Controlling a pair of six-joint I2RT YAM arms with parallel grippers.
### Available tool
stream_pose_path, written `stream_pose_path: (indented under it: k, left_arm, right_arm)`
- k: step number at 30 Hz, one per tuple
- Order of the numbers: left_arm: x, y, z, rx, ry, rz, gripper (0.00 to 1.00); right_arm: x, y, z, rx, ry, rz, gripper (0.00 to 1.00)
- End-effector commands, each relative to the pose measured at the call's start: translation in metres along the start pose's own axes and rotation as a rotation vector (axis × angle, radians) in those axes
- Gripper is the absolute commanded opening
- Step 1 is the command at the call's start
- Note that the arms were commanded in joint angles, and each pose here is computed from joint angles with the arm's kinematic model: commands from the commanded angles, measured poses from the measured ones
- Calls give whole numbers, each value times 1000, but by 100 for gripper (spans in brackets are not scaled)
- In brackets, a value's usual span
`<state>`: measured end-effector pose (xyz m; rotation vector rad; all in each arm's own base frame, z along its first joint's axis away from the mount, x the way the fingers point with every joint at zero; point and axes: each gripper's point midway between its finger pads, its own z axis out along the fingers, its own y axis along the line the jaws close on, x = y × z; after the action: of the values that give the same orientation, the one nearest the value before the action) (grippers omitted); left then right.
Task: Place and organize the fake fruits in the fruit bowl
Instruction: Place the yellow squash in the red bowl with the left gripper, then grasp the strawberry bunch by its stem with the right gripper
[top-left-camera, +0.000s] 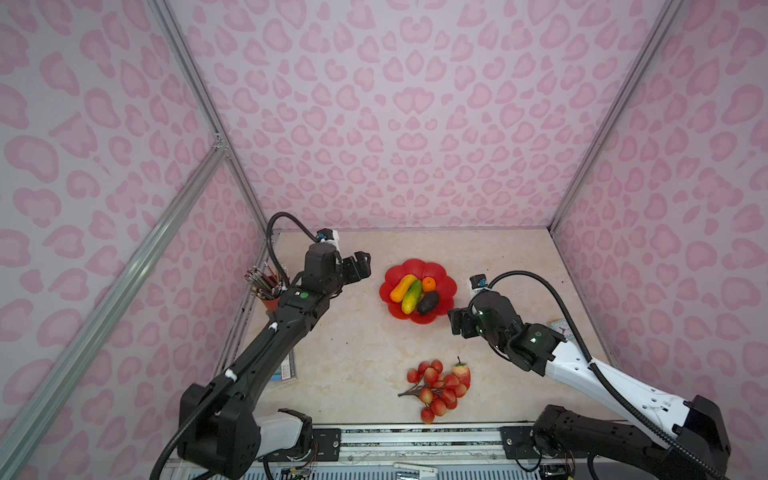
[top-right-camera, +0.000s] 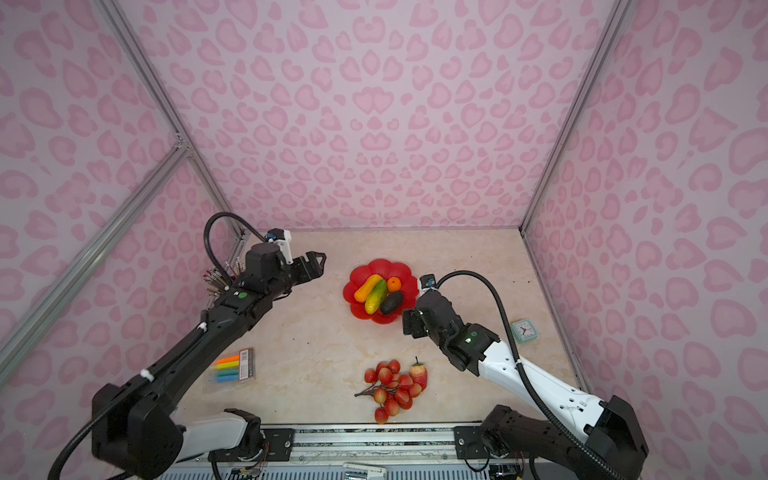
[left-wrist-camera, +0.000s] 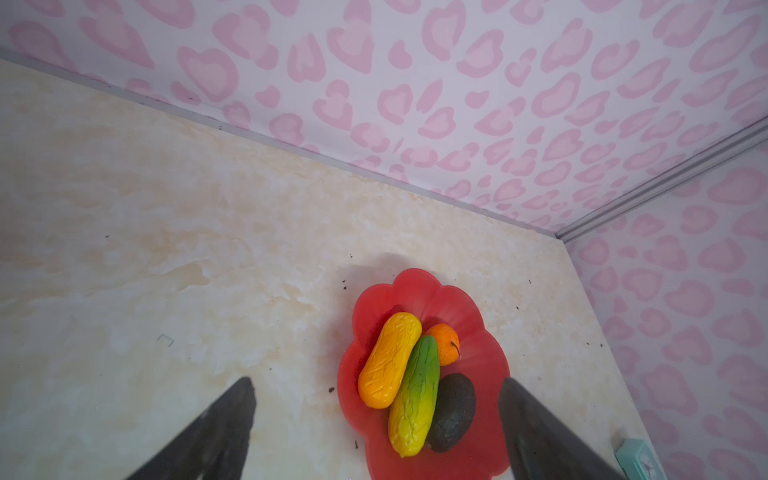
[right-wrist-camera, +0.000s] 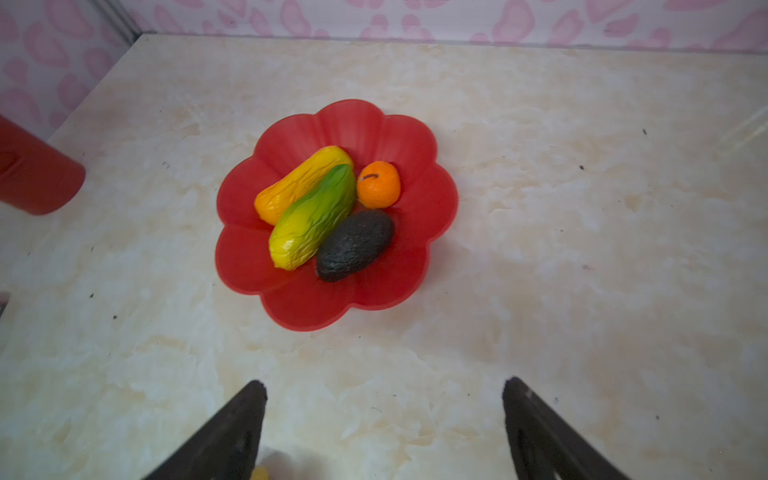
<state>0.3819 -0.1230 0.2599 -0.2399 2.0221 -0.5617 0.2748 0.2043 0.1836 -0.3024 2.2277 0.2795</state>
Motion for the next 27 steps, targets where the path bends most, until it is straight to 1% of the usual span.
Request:
stream_pose_path:
  k: [1,2,4,7,9,12,13,16,19,27]
  left_arm:
    - [-17,27,-33,-55,-167,-82,98]
    - [-15,37,-42,-77,-191,-100,100]
    - [-10,59,-60,-122,-237,-135,97]
    - [-3,80,-76,-171,-256,-165,96]
    - [0,88,-84,-191,-263,-173,96]
    - [4,96,-92,-207,-277,-186,96]
    - [5,99,-94,-210,-281,-190,96]
    - [7,103,-97,-222,-289,-198,96]
    - [7,106,-99,-227,-288,-196,96]
    - [6,108,-105,-241,-294,-174,96]
  right_arm:
    - [10,31,2,-49,45,-207,87]
    - [14,45,1,-77,56,-257,86]
    - [25,75,0,-137,87,-365,82]
    - [49,115,-3,-230,151,-502,75]
    - [69,137,-5,-290,204,-582,71]
    - [103,164,-7,-331,276,-735,64]
    - [115,172,-6,-344,307,-775,59]
    - [143,183,-2,-359,369,-859,53]
    - [163,185,3,-361,417,-918,48]
    - [184,163,10,-248,510,-1048,47]
